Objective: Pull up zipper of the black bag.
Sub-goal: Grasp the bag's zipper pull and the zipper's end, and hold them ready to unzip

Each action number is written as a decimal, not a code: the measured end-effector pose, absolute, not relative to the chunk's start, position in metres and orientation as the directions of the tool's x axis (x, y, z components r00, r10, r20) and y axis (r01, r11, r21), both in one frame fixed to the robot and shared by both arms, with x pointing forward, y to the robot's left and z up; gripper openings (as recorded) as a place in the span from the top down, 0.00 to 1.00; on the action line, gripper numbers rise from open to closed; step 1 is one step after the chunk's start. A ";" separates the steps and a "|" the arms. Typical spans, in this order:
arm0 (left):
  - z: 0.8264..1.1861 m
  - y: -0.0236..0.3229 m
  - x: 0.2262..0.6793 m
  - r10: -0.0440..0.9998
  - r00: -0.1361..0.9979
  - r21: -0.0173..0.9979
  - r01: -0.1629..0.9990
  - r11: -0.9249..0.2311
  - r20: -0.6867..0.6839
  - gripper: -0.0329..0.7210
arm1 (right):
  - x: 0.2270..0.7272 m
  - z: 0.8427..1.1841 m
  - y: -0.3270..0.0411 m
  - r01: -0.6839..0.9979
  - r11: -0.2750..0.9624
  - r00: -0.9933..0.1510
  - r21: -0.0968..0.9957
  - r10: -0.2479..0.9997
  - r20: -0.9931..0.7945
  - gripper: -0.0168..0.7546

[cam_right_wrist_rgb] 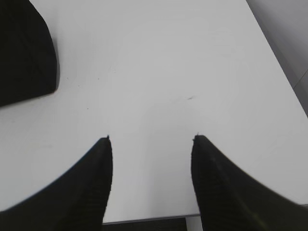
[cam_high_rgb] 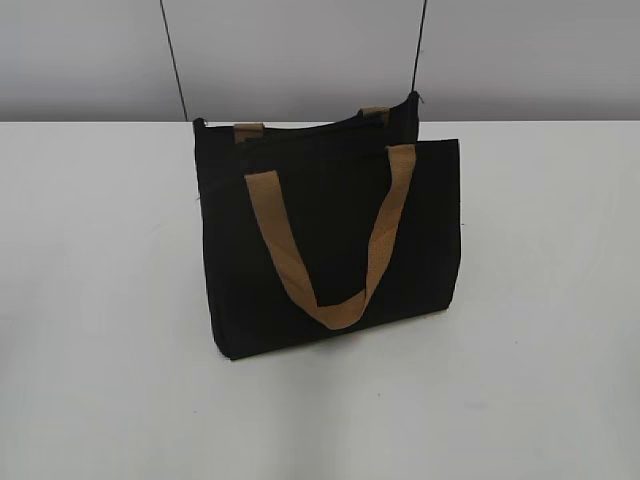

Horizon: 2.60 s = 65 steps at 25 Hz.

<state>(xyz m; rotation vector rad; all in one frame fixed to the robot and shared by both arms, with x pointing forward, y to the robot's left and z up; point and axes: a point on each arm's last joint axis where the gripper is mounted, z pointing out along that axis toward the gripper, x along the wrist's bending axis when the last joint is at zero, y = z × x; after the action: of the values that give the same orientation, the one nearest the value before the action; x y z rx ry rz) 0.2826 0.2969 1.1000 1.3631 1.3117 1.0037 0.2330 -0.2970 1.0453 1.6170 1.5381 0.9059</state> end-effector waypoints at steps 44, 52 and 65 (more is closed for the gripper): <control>0.888 0.176 0.460 0.777 0.629 0.941 0.252 -0.226 0.018 0.53 | 0.233 1.045 -0.297 0.496 -0.032 0.043 0.868 0.999 0.013 0.44; 0.880 0.165 0.483 0.774 0.632 0.945 0.240 -0.225 0.024 0.42 | 0.233 1.045 -0.297 0.496 -0.032 0.043 0.868 0.999 0.013 0.44; 0.872 0.158 0.501 0.780 0.625 0.938 0.249 -0.242 0.035 0.87 | 0.233 1.045 -0.297 0.496 -0.032 0.043 0.868 0.999 0.013 0.44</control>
<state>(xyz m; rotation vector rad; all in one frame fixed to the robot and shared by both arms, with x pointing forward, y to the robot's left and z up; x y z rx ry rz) 0.5010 0.1581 0.8719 1.7919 0.8331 0.6274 0.2330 -0.2970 1.0453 1.6170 1.5381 0.9059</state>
